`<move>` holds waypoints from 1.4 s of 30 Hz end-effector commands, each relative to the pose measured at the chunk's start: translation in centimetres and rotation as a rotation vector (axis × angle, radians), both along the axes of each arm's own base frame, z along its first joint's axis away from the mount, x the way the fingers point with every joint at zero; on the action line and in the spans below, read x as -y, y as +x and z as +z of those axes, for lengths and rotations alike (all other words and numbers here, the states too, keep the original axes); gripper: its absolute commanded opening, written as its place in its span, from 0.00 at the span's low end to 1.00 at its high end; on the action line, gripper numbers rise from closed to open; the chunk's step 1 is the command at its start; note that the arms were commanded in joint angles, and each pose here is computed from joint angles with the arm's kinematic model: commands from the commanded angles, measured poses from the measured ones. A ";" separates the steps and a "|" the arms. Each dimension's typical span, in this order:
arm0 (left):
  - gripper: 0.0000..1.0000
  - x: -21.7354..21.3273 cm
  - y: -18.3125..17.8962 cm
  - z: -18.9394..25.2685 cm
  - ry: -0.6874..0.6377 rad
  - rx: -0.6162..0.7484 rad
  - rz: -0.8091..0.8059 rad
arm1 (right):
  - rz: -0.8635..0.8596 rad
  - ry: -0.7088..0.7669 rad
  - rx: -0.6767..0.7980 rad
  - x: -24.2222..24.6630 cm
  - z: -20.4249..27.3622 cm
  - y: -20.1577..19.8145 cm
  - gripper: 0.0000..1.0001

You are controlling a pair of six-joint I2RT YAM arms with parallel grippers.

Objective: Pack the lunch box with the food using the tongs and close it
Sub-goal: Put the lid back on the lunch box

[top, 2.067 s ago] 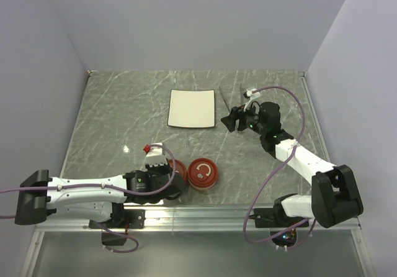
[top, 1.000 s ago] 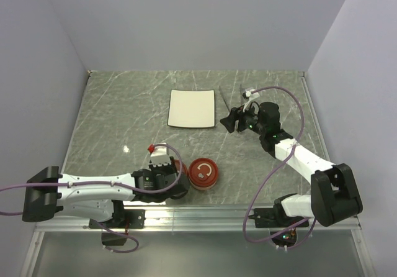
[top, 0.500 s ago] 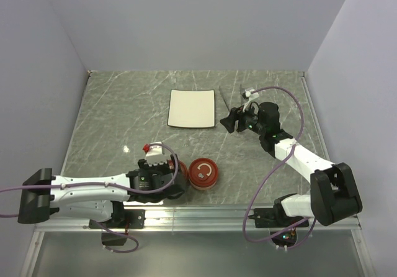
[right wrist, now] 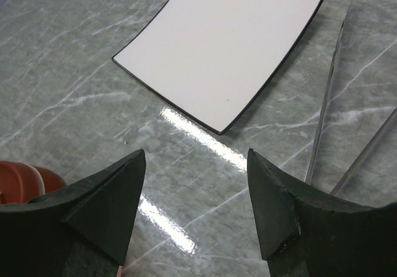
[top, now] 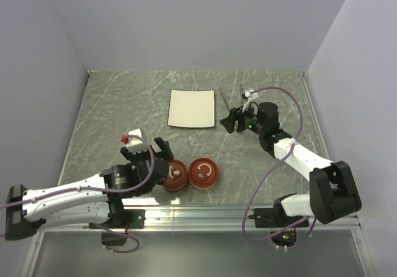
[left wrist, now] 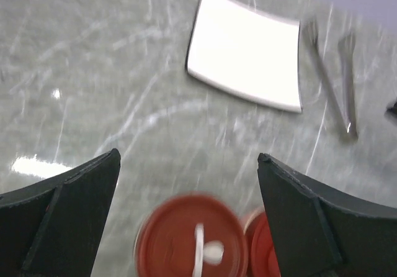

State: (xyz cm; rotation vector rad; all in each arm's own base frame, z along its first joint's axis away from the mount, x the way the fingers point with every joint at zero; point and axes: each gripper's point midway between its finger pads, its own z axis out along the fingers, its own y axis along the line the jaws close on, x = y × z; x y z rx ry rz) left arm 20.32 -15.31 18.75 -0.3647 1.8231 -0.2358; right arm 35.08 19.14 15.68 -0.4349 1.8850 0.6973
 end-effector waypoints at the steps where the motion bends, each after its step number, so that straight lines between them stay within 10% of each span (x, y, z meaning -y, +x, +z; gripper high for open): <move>1: 0.99 0.8 2.9 2.9 -0.003 0.106 -0.069 | -0.019 0.008 0.040 0.3 0.9 0.7 0.74; 17: 0.99 -10.9 17.8 4.5 -0.076 0.228 0.084 | -0.322 0.015 0.073 6.5 3.2 4.8 0.75; 42: 1.00 -15.4 15.2 6.6 -0.083 0.286 0.190 | -0.581 0.084 0.253 12.8 9.3 2.5 0.78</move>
